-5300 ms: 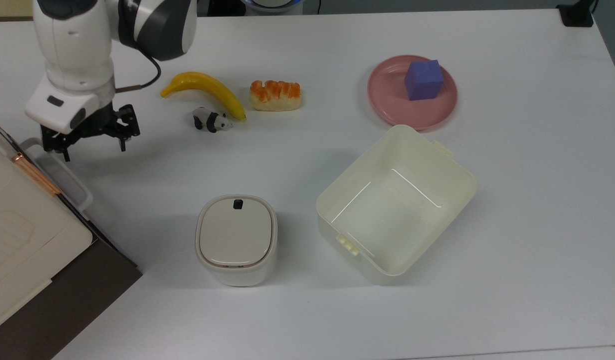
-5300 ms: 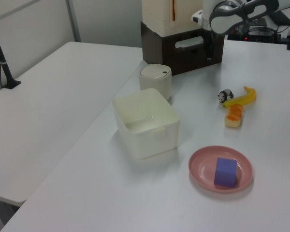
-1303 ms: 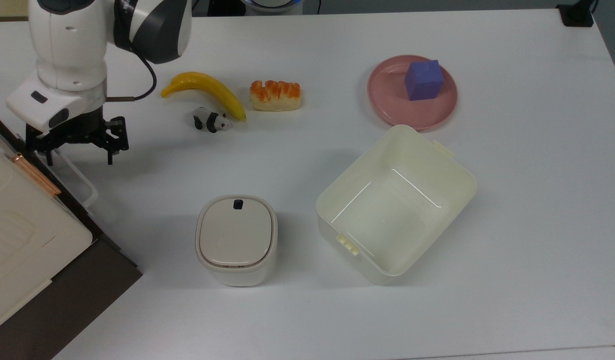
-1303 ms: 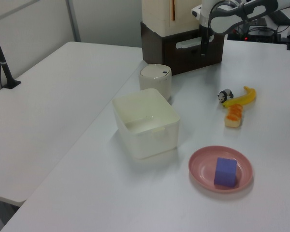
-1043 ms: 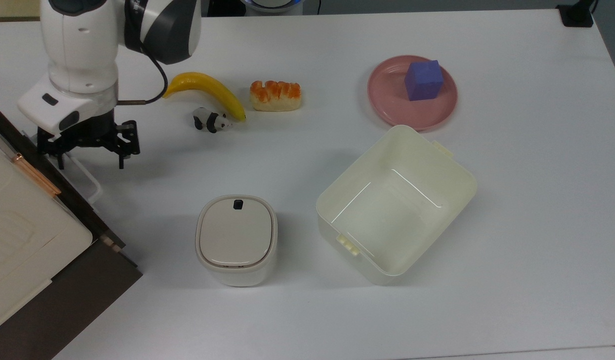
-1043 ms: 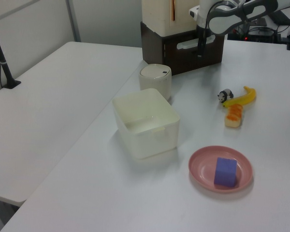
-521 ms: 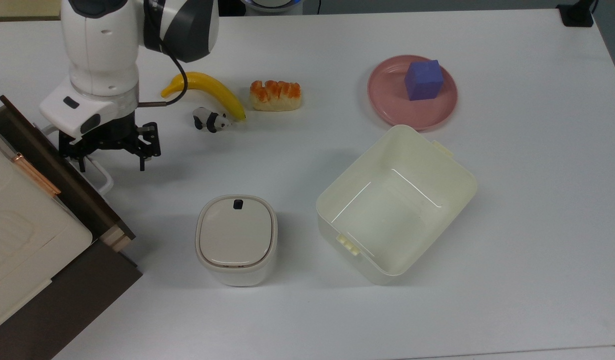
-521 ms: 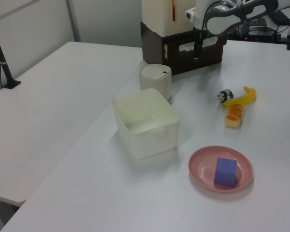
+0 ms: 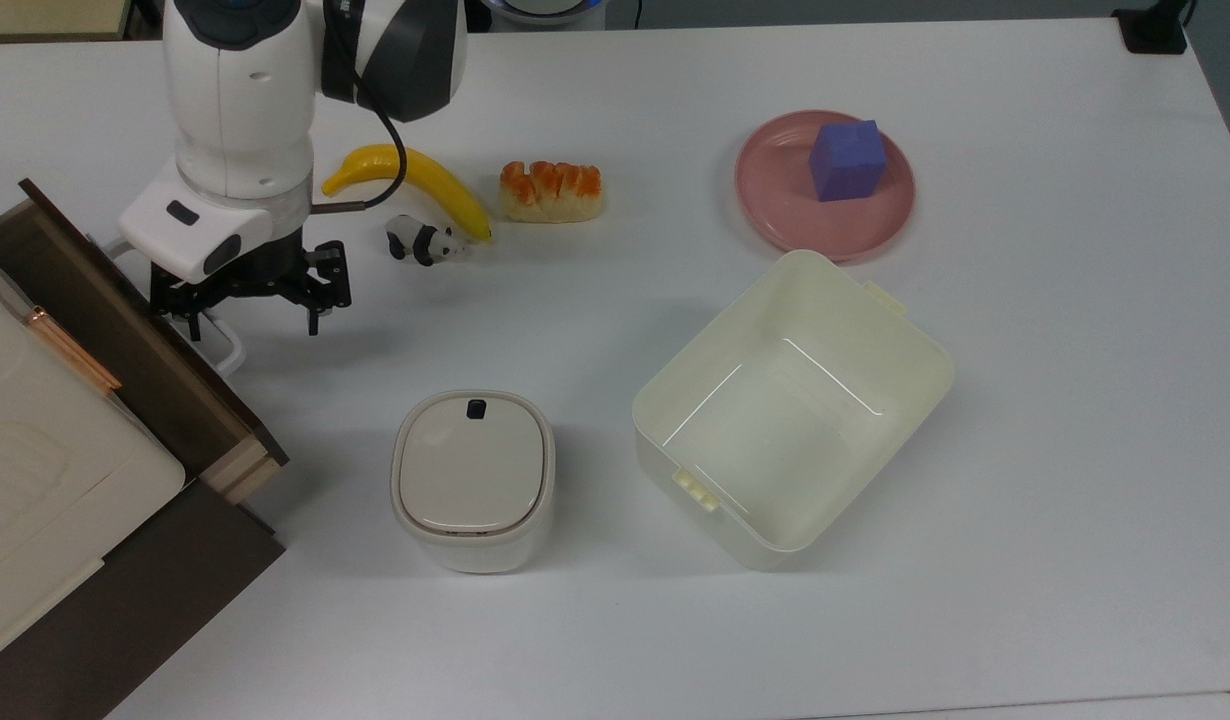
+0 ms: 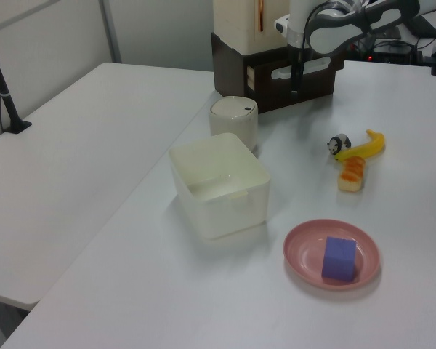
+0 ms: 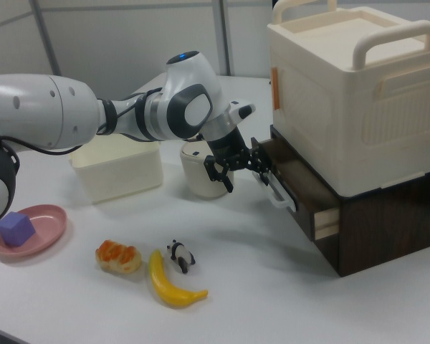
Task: Slide the drawer open
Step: 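Pull the drawer handle outward, sliding the upper drawer open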
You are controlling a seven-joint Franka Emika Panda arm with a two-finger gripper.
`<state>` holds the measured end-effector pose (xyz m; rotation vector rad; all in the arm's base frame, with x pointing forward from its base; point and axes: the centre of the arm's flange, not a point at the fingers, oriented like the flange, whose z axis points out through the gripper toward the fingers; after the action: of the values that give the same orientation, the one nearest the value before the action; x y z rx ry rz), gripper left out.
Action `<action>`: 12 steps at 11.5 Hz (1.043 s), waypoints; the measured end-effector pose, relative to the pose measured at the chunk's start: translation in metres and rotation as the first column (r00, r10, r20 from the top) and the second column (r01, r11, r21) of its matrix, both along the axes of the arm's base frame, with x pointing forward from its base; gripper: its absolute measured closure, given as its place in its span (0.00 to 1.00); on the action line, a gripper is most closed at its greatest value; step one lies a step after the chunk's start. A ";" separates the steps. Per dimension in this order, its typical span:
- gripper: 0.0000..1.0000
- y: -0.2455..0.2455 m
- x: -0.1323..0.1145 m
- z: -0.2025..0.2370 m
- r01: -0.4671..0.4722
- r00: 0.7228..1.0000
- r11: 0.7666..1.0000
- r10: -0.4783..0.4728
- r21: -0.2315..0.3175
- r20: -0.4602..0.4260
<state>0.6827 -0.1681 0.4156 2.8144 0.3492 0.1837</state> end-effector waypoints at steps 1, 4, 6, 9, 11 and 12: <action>0.00 0.002 -0.001 0.000 0.002 1.000 1.000 -0.002 0.002 -0.007; 0.00 0.010 -0.004 0.002 0.004 0.999 1.000 -0.004 0.005 -0.049; 0.00 0.015 -0.005 0.002 0.004 0.997 1.000 -0.003 0.006 -0.074; 0.00 0.020 -0.007 0.003 0.004 0.995 1.000 -0.004 0.003 -0.103; 0.00 0.024 -0.009 0.004 0.008 0.992 1.000 -0.007 0.008 -0.126; 0.00 0.026 -0.010 0.005 0.015 0.991 1.000 -0.013 0.011 -0.131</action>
<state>0.6726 -0.1424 0.4205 2.8470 0.3585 -0.0017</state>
